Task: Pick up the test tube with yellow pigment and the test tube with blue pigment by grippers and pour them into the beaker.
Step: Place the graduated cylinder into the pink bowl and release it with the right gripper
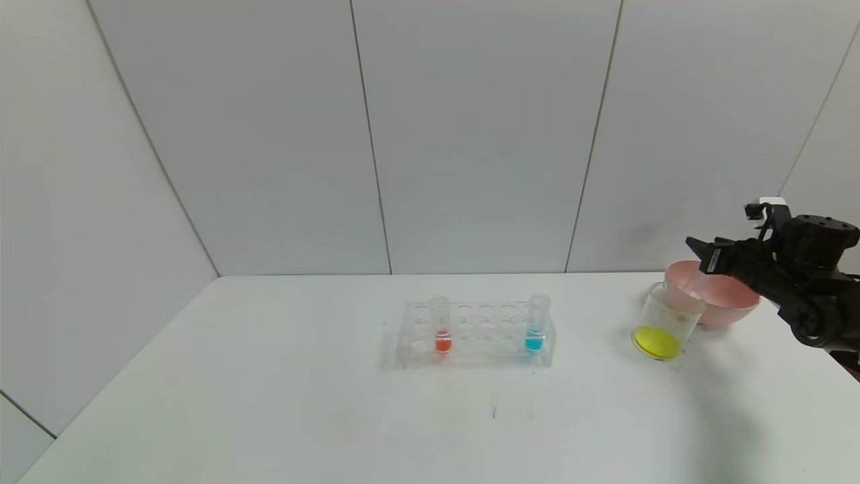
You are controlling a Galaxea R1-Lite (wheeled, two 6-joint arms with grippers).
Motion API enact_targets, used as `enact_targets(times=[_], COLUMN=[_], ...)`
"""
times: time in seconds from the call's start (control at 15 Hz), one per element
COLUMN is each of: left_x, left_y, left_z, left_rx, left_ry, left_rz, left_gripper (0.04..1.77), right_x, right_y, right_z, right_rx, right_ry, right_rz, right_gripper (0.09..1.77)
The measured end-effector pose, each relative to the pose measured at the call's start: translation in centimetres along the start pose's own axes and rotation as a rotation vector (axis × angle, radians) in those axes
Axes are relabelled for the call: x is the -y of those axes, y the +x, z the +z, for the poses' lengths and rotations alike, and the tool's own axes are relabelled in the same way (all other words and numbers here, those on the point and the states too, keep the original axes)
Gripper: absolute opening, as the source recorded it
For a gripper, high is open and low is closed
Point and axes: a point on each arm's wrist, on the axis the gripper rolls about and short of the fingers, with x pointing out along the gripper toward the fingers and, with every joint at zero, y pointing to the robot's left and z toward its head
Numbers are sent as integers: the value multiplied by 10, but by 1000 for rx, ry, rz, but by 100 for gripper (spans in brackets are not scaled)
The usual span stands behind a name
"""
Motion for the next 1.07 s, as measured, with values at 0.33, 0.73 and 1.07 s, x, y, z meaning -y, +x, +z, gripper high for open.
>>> enact_targets(times=[0.33,0.73,1.07], left_x=[0,0,0], left_y=[0,0,0], left_z=[0,0,0], left_rx=[0,0,0], left_ry=[0,0,0], left_rz=[0,0,0], left_gripper=[176,176,176], right_x=[-10,-85,-163], right_y=[5,10,-16], right_z=[4,16,15], right_rx=[17,44,28], right_ry=[-6,-13,-4], right_rz=[-5,-32,-1], right_gripper=[134,153,162])
